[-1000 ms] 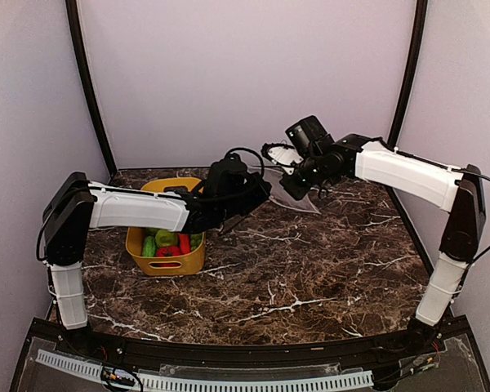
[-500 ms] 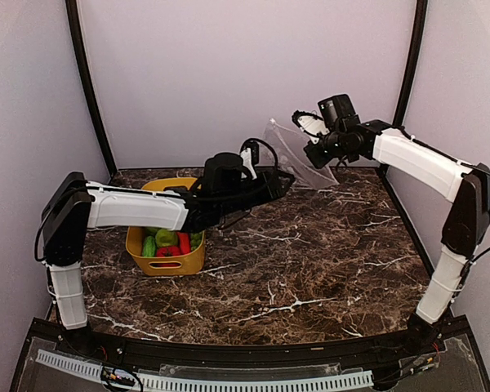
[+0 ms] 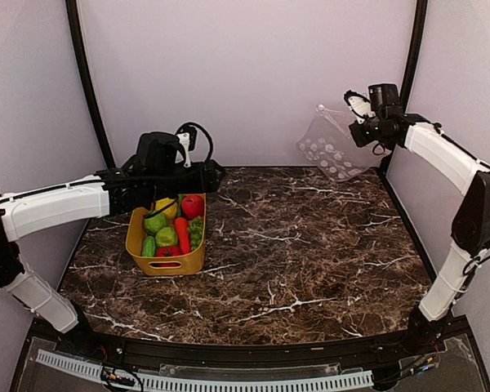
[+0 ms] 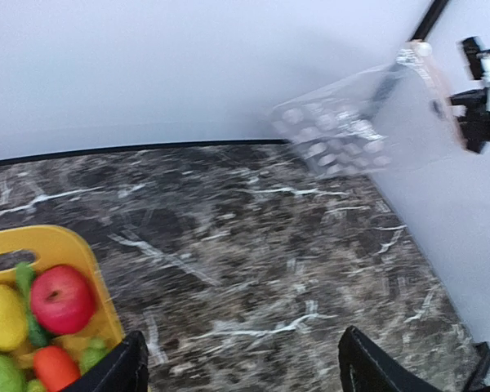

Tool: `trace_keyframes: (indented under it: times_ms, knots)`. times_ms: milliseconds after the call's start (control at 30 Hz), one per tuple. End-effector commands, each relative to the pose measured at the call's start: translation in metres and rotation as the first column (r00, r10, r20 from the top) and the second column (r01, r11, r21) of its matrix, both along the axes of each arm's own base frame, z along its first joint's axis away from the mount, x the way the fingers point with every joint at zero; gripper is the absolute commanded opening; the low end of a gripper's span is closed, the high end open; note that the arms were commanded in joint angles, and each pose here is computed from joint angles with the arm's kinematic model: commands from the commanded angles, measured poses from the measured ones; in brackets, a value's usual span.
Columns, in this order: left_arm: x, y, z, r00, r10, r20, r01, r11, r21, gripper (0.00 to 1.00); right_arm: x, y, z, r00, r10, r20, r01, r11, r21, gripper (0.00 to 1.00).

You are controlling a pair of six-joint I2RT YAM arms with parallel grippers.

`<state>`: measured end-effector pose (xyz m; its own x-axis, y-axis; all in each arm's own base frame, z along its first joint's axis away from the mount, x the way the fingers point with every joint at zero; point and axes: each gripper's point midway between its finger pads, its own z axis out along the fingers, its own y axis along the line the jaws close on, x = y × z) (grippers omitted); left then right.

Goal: Place the food in the zip-top bag and seal the zipper
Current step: Pick up the fake fruit from the bin.

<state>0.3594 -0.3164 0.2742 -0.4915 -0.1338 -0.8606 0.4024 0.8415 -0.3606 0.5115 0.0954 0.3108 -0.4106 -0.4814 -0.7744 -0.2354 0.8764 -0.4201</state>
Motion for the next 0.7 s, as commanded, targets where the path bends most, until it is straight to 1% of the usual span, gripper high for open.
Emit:
trace_keyframes:
  times_ms: [0,67,167,200,233,267,300,333,367,567,667]
  knots:
    - [-0.012,0.084,-0.057,0.980,0.171,-0.100,-0.124,0.923,0.365,0.84,-0.028,0.057,0.000,0.984,0.176,0.013,-0.176,0.981,0.085,0.00]
    - [-0.013,0.101,-0.066,0.970,0.207,-0.128,-0.137,0.899,0.417,0.86,-0.046,0.085,-0.039,0.956,0.282,-0.079,-0.271,0.955,0.125,0.00]
    - [-0.016,0.121,-0.085,0.943,0.262,-0.208,-0.135,0.867,0.480,0.87,-0.073,0.116,-0.089,0.885,0.419,-0.201,-0.372,0.898,0.233,0.00]
    - [-0.015,0.123,-0.085,0.937,0.270,-0.220,-0.135,0.864,0.484,0.87,-0.081,0.123,-0.100,0.862,0.452,-0.231,-0.391,0.881,0.267,0.00]
    - [-0.019,0.130,-0.098,0.919,0.293,-0.263,-0.119,0.844,0.523,0.87,-0.088,0.127,-0.109,0.844,0.473,-0.253,-0.396,0.868,0.300,0.00]
    - [-0.017,0.132,-0.096,0.913,0.303,-0.274,-0.120,0.841,0.528,0.87,-0.093,0.130,-0.116,0.829,0.491,-0.269,-0.401,0.856,0.326,0.00]
    - [-0.022,0.137,-0.108,0.893,0.322,-0.315,-0.097,0.819,0.565,0.87,-0.099,0.134,-0.119,0.813,0.513,-0.274,-0.413,0.841,0.350,0.00]
    - [-0.020,0.139,-0.107,0.886,0.333,-0.324,-0.098,0.815,0.571,0.87,-0.104,0.137,-0.122,0.798,0.534,-0.279,-0.425,0.827,0.368,0.00]
    - [-0.024,0.143,-0.116,0.868,0.350,-0.352,-0.082,0.800,0.595,0.87,-0.107,0.139,-0.123,0.788,0.550,-0.277,-0.435,0.816,0.381,0.00]
    - [-0.029,0.146,-0.141,0.813,0.370,-0.450,-0.032,0.800,0.599,0.85,-0.120,0.143,-0.128,0.763,0.590,-0.264,-0.465,0.785,0.409,0.00]
    - [-0.031,0.148,-0.151,0.794,0.383,-0.472,-0.012,0.786,0.618,0.86,-0.123,0.143,-0.130,0.754,0.601,-0.265,-0.475,0.778,0.411,0.00]
